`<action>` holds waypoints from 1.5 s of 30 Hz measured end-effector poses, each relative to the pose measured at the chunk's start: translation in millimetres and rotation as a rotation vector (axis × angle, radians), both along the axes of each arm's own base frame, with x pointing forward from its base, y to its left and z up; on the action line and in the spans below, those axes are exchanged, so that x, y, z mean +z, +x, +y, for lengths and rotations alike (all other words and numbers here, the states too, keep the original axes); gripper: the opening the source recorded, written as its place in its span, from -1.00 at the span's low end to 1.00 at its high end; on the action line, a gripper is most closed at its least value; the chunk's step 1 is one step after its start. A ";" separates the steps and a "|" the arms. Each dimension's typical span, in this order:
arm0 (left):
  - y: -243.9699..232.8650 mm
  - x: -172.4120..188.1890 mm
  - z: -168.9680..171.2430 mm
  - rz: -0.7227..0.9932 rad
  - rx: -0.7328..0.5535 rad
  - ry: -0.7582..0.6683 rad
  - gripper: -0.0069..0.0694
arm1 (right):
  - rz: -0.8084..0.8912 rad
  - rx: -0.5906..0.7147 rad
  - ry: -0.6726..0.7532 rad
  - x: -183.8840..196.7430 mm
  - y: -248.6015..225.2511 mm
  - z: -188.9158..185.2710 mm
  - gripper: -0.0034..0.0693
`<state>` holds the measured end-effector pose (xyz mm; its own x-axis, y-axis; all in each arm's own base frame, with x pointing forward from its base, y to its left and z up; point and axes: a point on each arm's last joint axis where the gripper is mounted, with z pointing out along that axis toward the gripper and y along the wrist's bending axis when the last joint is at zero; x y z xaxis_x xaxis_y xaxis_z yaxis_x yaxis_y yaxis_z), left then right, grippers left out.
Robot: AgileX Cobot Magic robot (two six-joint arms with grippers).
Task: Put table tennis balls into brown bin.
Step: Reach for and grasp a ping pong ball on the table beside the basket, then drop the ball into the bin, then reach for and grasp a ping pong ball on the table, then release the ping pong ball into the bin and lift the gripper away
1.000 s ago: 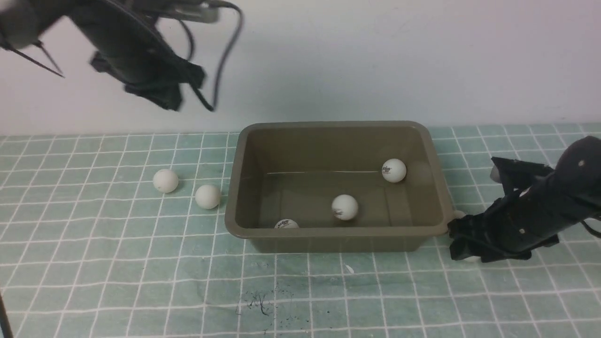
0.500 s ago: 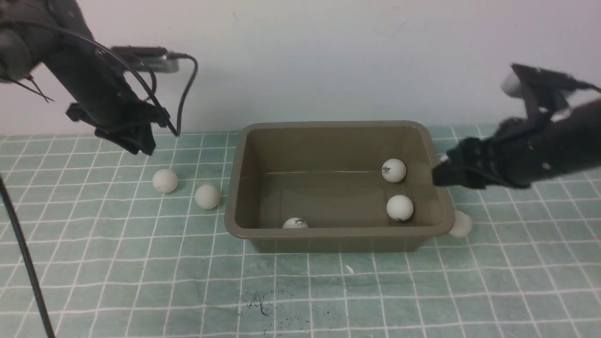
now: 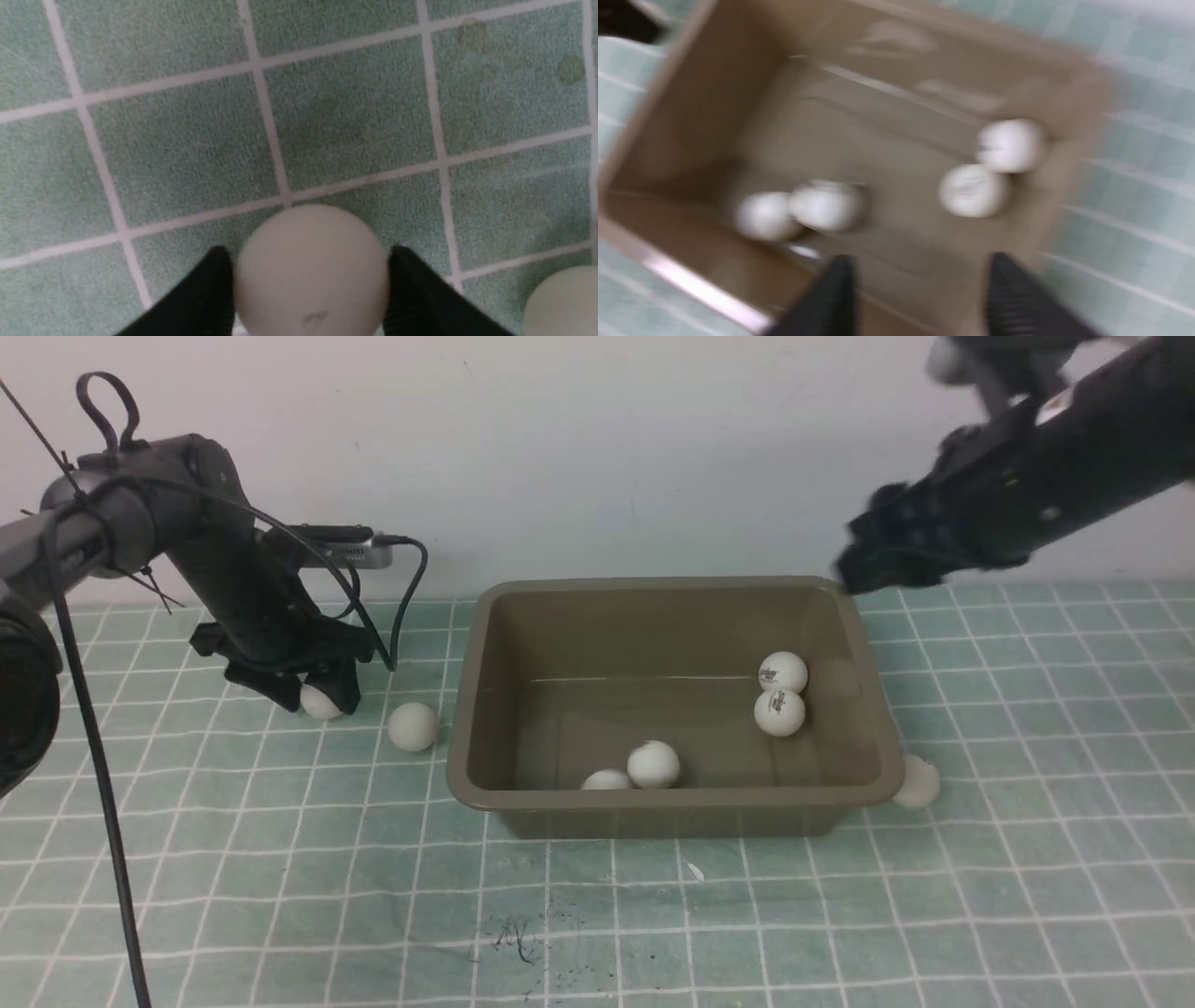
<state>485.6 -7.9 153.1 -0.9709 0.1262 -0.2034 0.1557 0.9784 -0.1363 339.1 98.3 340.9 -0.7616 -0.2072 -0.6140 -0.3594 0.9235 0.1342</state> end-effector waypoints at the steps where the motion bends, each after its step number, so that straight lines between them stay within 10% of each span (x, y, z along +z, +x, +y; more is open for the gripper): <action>1: -0.1 3.6 -0.6 0.011 -0.008 0.005 0.09 | -0.016 -0.060 -0.075 12.5 -9.7 -15.4 -0.56; 6: 3.1 42.7 -2.1 -0.022 -0.023 0.004 0.11 | 0.065 -0.277 -0.179 5.4 -23.2 -62.0 -0.91; 11: 0.5 122.3 -43.0 -0.230 -0.130 -0.108 0.11 | 0.232 -0.382 -0.133 -64.0 -25.3 -89.5 -0.81; 18: -11.7 119.2 -122.8 -0.210 -0.290 -0.189 0.12 | 0.291 -0.326 0.081 -127.7 2.6 -70.6 0.09; 24: -16.0 87.3 -159.1 -0.142 -0.350 -0.090 0.62 | 0.364 -0.316 0.170 -172.9 21.6 -62.1 0.70; 28: -15.7 98.5 -147.3 -0.167 -0.298 -0.011 0.45 | 0.363 -0.333 0.177 -187.6 27.6 -62.3 0.67; 34: -18.6 157.9 -80.5 -0.292 -0.161 0.028 -0.66 | 0.354 -0.341 0.169 -194.6 30.9 -63.6 0.02; 39: -23.5 186.4 -7.8 -0.345 0.003 0.006 -0.83 | 0.343 -0.308 0.161 -178.3 37.0 -72.3 0.09; 45: -30.1 126.6 23.2 -0.140 0.068 -0.041 -0.74 | 0.264 -0.242 0.234 -89.4 37.8 -71.9 0.09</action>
